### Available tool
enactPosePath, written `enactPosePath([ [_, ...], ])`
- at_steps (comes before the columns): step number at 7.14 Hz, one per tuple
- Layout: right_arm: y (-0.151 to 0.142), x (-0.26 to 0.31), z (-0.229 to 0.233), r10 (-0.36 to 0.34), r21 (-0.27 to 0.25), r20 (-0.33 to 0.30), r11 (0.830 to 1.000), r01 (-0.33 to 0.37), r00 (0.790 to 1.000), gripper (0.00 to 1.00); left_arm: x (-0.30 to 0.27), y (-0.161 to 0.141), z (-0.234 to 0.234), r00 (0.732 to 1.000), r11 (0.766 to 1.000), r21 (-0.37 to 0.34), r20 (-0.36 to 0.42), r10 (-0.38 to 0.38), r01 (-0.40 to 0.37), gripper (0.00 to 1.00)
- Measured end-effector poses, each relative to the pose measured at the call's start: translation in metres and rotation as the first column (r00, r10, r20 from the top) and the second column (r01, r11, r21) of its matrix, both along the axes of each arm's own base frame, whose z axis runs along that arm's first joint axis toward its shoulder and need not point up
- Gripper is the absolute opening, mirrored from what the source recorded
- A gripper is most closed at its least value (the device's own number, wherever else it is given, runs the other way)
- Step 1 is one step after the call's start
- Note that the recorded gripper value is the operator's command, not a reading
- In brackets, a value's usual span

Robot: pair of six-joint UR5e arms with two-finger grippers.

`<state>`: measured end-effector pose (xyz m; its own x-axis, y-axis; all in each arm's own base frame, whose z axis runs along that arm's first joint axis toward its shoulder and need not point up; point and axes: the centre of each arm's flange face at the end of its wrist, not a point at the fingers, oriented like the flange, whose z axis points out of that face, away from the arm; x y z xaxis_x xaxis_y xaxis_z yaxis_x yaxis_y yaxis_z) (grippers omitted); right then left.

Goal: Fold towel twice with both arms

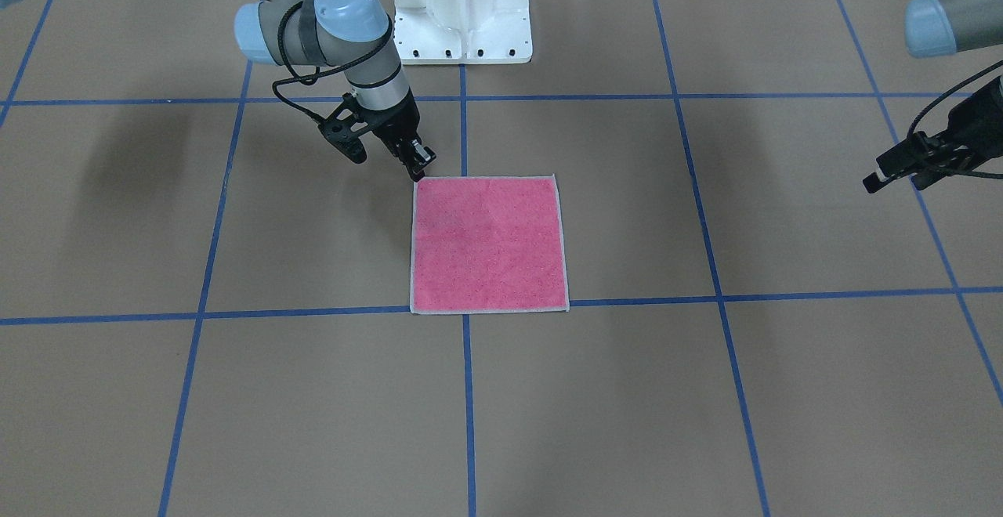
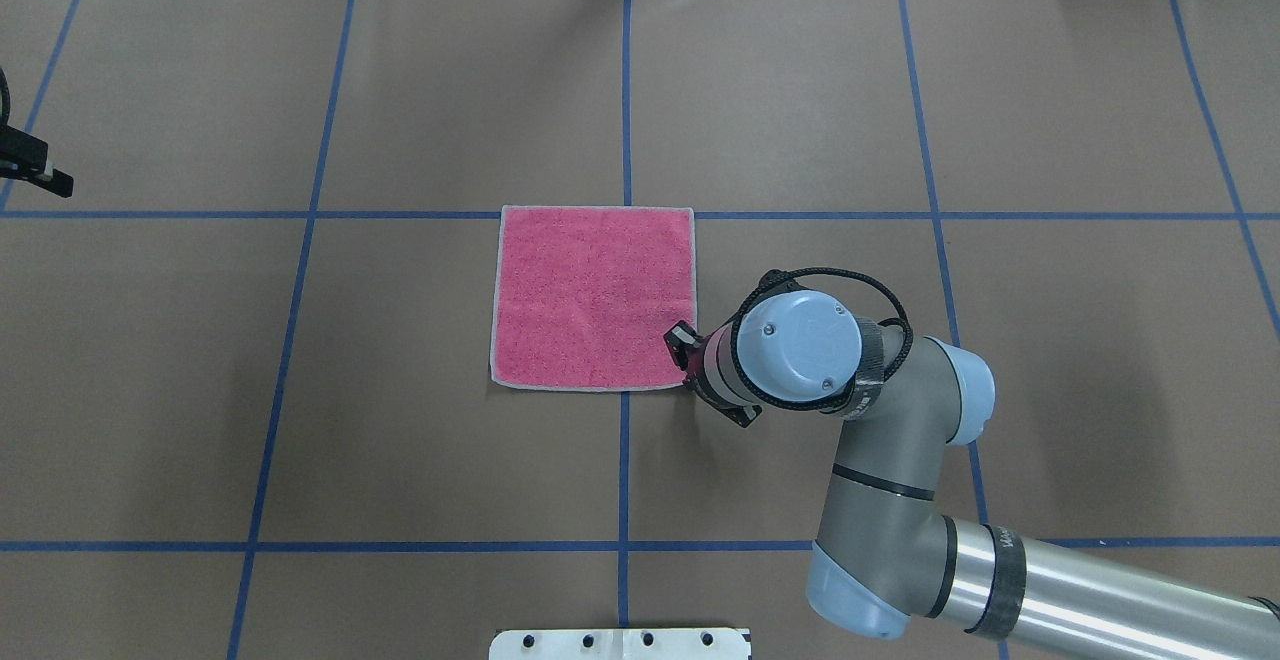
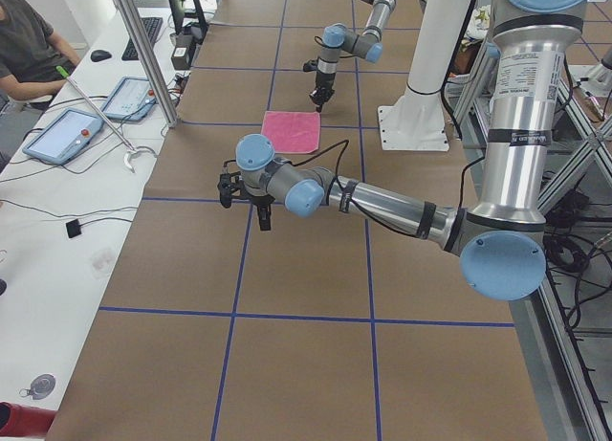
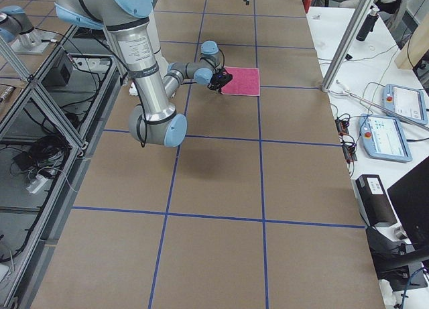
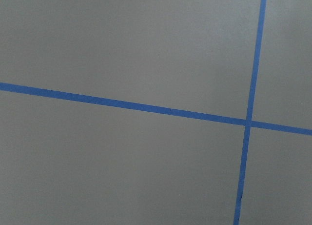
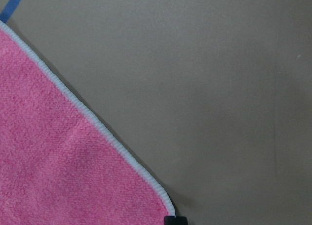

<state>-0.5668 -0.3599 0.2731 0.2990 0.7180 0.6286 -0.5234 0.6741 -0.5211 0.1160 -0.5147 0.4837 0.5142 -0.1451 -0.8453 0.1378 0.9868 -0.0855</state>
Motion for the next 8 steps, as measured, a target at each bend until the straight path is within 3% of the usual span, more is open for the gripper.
enactPosePath([
  [4, 0.007, 0.031, -0.006, -0.003, 0.008, 0.028, 1.0, 0.002, 1.0, 0.0, 0.111, -0.013, -0.099, 0.998, 0.994, -0.102, -0.04, -0.05, 0.045, 1.0],
  [8, 0.014, 0.05, 0.003, -0.002, 0.001, 0.028, 1.0, 0.002, 1.0, 0.0, 0.256, 0.026, -0.181, 0.991, 0.974, -0.19, -0.031, -0.131, 0.123, 1.0],
])
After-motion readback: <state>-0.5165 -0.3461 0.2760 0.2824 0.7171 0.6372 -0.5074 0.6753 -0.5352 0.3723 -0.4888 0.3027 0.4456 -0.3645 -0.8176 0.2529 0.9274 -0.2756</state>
